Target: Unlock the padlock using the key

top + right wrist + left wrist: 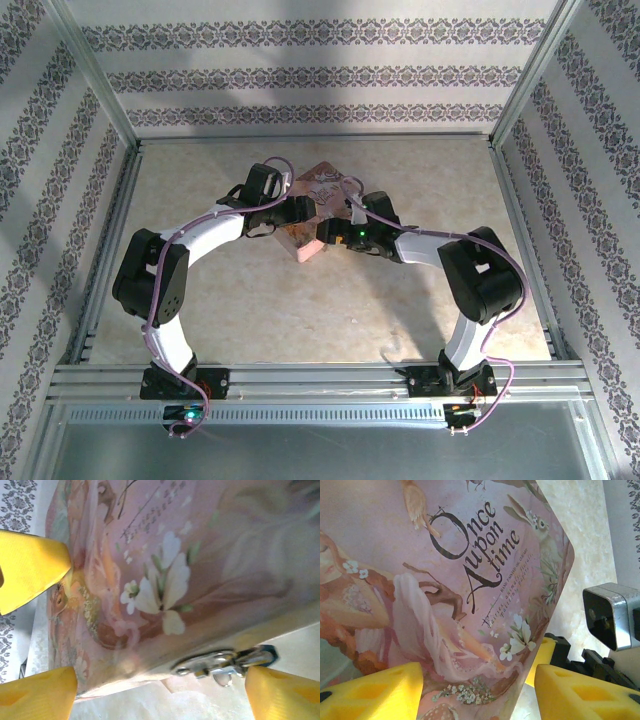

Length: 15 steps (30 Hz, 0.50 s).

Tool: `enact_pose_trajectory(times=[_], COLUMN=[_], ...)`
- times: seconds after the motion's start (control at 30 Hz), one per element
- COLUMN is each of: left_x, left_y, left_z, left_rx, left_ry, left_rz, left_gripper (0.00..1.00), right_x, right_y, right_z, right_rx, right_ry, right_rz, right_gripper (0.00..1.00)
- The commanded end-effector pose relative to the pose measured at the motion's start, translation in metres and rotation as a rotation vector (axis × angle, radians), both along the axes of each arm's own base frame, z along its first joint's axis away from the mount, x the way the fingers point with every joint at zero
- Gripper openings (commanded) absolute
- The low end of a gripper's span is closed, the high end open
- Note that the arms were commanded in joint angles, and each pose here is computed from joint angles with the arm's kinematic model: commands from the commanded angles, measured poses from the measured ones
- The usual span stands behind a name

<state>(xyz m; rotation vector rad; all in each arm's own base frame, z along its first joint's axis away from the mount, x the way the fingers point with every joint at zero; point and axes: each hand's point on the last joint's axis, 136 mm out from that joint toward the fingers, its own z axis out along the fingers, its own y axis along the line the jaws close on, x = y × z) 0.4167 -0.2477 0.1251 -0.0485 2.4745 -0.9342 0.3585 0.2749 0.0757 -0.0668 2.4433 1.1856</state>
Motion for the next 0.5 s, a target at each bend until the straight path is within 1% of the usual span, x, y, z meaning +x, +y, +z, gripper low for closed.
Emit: enact_pose_trajectory(times=[0.0,0.1,0.23,0.47], left_x=[-0.017,-0.017,-0.018,-0.017], left_y=[0.012,0.012,0.012,0.014], left_z=[-0.024,-0.025,-0.026,-0.023], left_rx=[0.038,0.037,0.038,0.034], left_ry=[0.098,0.098,0.100,0.095], left_rz=[0.017,0.019,0.018,0.019], left_gripper=[0.61,0.61,0.61,0.61], right_x=[0.007,0.005,0.003,-0.011], right_y=[0.009,0.010,0.007,-0.023], right_z=[0.013,0.015,0.017,0.019], right_rx=[0.019,0.020,0.012,-0.040], right_ry=[-0.035,-0.037,-0.042,-0.066], right_rz=[-0.006,-0.008,-0.016,-0.051], right_gripper=[0.85,0.82,0.82,0.82])
